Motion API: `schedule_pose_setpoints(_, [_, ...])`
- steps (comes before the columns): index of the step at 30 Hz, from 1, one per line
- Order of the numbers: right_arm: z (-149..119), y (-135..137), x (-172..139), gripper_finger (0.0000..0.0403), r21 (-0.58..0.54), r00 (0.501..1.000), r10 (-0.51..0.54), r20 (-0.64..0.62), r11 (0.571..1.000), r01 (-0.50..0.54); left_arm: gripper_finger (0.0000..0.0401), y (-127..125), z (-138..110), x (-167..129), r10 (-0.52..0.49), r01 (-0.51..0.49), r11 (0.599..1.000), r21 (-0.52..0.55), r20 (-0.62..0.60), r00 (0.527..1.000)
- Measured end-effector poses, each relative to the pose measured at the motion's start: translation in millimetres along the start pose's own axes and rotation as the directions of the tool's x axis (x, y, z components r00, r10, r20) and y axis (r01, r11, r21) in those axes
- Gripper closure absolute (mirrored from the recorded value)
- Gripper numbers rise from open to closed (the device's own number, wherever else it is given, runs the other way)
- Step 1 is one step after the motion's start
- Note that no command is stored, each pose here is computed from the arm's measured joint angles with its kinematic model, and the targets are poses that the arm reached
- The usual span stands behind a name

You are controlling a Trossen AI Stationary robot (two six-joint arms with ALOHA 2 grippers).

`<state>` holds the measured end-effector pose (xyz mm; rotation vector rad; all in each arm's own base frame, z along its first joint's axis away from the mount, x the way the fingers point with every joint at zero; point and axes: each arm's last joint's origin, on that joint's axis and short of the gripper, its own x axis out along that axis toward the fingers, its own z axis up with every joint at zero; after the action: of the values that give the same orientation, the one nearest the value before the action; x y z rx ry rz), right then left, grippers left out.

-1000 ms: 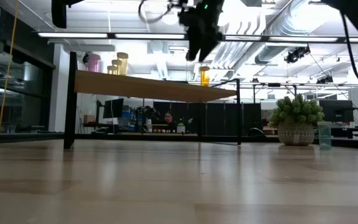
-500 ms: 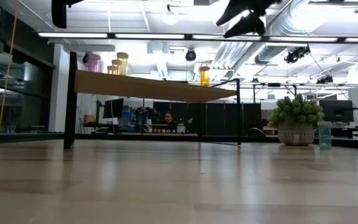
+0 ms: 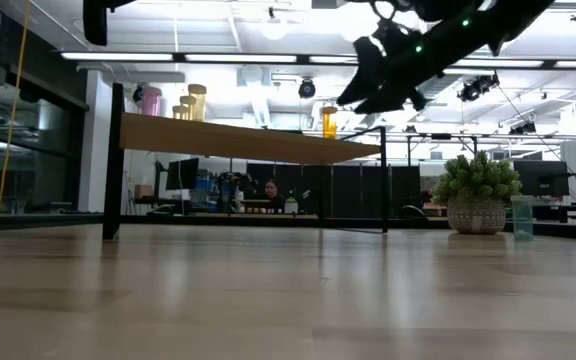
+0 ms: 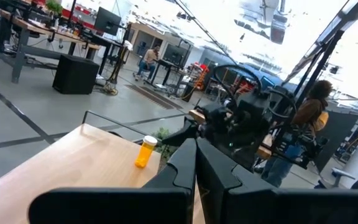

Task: Pick and place medicine bottles onto shelf by color
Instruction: Put the top right orange pill bottle on the shelf

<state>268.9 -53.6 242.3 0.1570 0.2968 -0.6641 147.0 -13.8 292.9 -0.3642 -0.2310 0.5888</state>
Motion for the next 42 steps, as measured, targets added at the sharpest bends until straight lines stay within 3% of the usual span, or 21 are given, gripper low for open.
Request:
schedule_pose_setpoints(3, [-1.8,6.9,12.4,0.0164,-0.065,0.999,0.029,-0.028,0.997,-0.031,0.0401,-0.1,-0.5,0.3,0.001,-0.001,1.000,0.003,-0.002,1.000])
schedule_pose_setpoints(6, [-5.8,10.5,24.6,0.0164,-0.097,0.998,-0.033,-0.052,0.995,0.028,0.0401,-0.2,-0.7,0.4,0.002,-0.002,1.000,0.004,-0.003,1.000])
schedule_pose_setpoints(10, [0.3,11.2,32.9,0.0164,-0.075,0.991,-0.132,-0.019,0.989,0.130,0.0401,-0.5,-0.9,0.5,-0.005,0.005,1.000,0.004,-0.005,1.000])
schedule_pose_setpoints(15, [3.3,9.1,42.2,0.0164,-0.057,0.996,-0.085,-0.039,0.995,0.082,0.0401,-0.5,-1.1,0.5,-0.006,0.006,1.000,0.005,-0.006,1.000])
schedule_pose_setpoints(22, [2.2,2.1,47.7,0.0167,0.051,0.993,-0.106,-0.050,0.993,0.108,0.0401,-0.3,-1.5,0.5,-0.005,0.005,1.000,0.010,-0.010,1.000])
schedule_pose_setpoints(37, [2.1,2.6,47.9,0.0267,0.066,0.995,-0.085,-0.055,0.994,0.089,0.0401,-0.4,-1.5,0.4,-0.006,0.007,1.000,0.009,-0.010,1.000])
schedule_pose_setpoints(42, [2.2,2.6,47.9,0.0294,0.066,0.995,-0.084,-0.054,0.994,0.088,0.0401,-2.2,-0.2,0.4,-0.053,0.053,0.999,-0.008,-0.010,0.999])
